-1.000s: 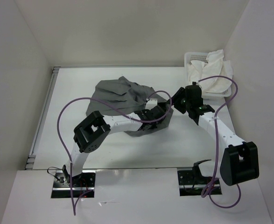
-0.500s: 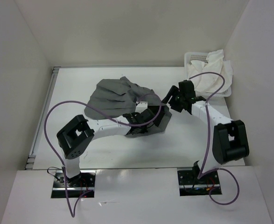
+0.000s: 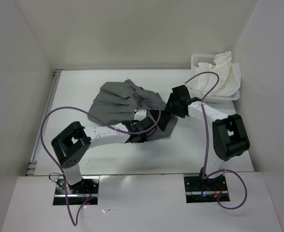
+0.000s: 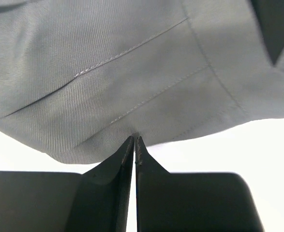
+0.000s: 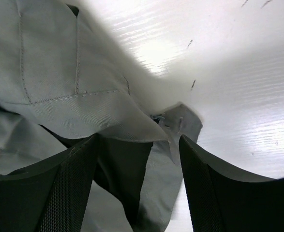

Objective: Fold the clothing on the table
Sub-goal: Flatten the skirt out

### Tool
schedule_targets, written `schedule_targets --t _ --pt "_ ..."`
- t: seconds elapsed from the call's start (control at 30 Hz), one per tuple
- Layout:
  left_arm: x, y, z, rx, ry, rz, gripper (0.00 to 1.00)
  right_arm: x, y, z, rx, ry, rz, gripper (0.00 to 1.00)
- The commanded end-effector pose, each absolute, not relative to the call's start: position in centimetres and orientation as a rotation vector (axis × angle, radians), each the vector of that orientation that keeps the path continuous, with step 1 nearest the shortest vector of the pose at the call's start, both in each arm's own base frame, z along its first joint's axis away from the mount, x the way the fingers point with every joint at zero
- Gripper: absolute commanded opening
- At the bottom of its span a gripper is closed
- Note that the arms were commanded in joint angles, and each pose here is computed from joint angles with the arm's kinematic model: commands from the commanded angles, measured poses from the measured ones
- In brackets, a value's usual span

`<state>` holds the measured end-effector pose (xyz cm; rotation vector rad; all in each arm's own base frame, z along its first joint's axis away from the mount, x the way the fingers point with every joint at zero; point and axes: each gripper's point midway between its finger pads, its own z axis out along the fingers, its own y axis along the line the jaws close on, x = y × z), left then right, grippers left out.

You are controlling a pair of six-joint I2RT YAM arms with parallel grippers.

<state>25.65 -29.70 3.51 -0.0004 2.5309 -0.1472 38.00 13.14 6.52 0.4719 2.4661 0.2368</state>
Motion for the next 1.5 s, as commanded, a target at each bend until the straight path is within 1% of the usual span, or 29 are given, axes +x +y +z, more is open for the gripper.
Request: schedule_targets --t 0.0,0.03,0.07,0.1,0.17,0.2,0.27,0.3,0.33,0.37,0.4,0.43,0.5,0.57,0.6,0.67,0.7,0.83,0.87,0.9,0.93,0.97,1.03,1.1,1.17,1.2,1.37,1.43,1.47 --pt "25.6 -30.2 5.9 -0.030 2.495 -0.220 0.09 38.8 11.9 6.7 0.465 2.431 0.093 0.71" --pt "25.7 -30.2 6.3 -0.033 2.487 -0.232 0.09 38.8 11.8 6.3 0.465 2.440 0.087 0.71" --pt "25.7 -30.3 6.7 -0.036 2.480 -0.243 0.09 38.9 12.0 6.0 0.451 2.446 0.095 0.69" --pt "25.6 -30.1 6.6 -0.033 2.486 -0.234 0.09 39.3 12.6 5.9 0.443 2.443 0.130 0.54" --pt "25.6 -30.2 7.3 -0.038 2.474 -0.252 0.09 39.8 13.2 5.8 0.412 2.435 0.162 0.32" --pt "25.5 -30.0 7.2 -0.036 2.480 -0.243 0.09 40.2 13.6 5.9 0.407 2.414 0.192 0.15" --pt "25.4 -29.9 8.0 -0.041 2.467 -0.263 0.09 40.5 13.8 6.3 0.390 2.391 0.215 0.00" --pt "25.3 -29.6 7.9 -0.041 2.468 -0.261 0.09 40.3 14.0 6.0 0.383 2.399 0.233 0.00" --pt "25.3 -29.6 7.9 -0.041 2.468 -0.261 0.09 40.3 14.3 7.0 0.376 2.382 0.265 0.00" --pt "25.3 -29.7 8.5 -0.045 2.457 -0.278 0.15 39.8 14.6 7.0 0.383 2.390 0.290 0.00" --pt "25.2 -29.5 9.0 -0.047 2.453 -0.284 0.18 39.1 15.1 7.1 0.377 2.402 0.316 0.00" --pt "25.1 -29.7 9.6 -0.049 2.447 -0.310 0.22 38.1 16.0 7.9 0.360 2.402 0.376 0.00" --pt "25.0 -29.5 10.4 -0.042 2.436 -0.321 0.41 36.1 17.8 8.5 0.354 2.417 0.432 0.00" --pt "24.7 -29.4 11.3 -0.033 2.423 -0.350 0.50 33.0 19.6 9.4 0.347 2.438 0.486 0.00" --pt "24.7 -29.4 12.1 -0.039 2.408 -0.371 0.58 31.2 20.1 10.1 0.333 2.446 0.524 0.00" --pt "24.7 -29.3 12.8 -0.044 2.395 -0.389 0.62 28.6 21.8 10.7 0.303 2.454 0.584 0.00" --pt "24.7 -29.3 13.3 -0.036 2.385 -0.397 0.62 26.2 24.0 11.1 0.265 2.477 0.651 0.00" --pt "25.2 -28.8 14.1 -0.064 2.366 -0.410 0.65 20.3 26.4 12.6 0.224 2.524 0.798 0.00" --pt "25.1 -28.6 14.1 -0.065 2.365 -0.412 0.65 19.8 25.7 12.5 0.251 2.532 0.783 0.15" --pt "25.3 -28.3 14.1 -0.075 2.364 -0.407 0.65 19.8 25.1 13.8 0.261 2.486 0.793 0.34" --pt "25.2 -28.1 14.0 -0.075 2.365 -0.406 0.65 20.3 24.6 15.0 0.292 2.446 0.780 0.36" --pt "25.1 -28.0 13.7 -0.074 2.367 -0.403 0.65 21.2 22.9 15.6 0.322 2.397 0.680 0.34" --pt "24.8 -28.0 13.6 -0.081 2.375 -0.419 0.65 22.5 22.2 18.2 0.310 2.322 0.653 0.38" --pt "24.7 -27.8 13.2 -0.079 2.383 -0.409 0.65 24.2 21.1 18.0 0.331 2.323 0.579 0.40" --pt "24.3 -27.6 12.6 -0.066 2.397 -0.378 0.65 24.8 21.2 17.8 0.305 2.327 0.538 0.40" --pt "23.7 -27.0 11.9 -0.064 2.421 -0.336 0.61 25.4 21.6 17.6 0.309 2.326 0.523 0.40" --pt "21.3 -23.9 9.5 -0.033 2.537 -0.157 0.52 26.5 22.9 16.7 0.264 2.328 0.533 0.41" --pt "20.3 -23.8 9.2 -0.024 2.560 -0.139 0.52 26.6 22.9 15.9 0.251 2.349 0.509 0.41" --pt "19.4 -22.9 8.4 -0.040 2.593 -0.078 0.52 26.8 23.4 15.6 0.234 2.360 0.509 0.41"
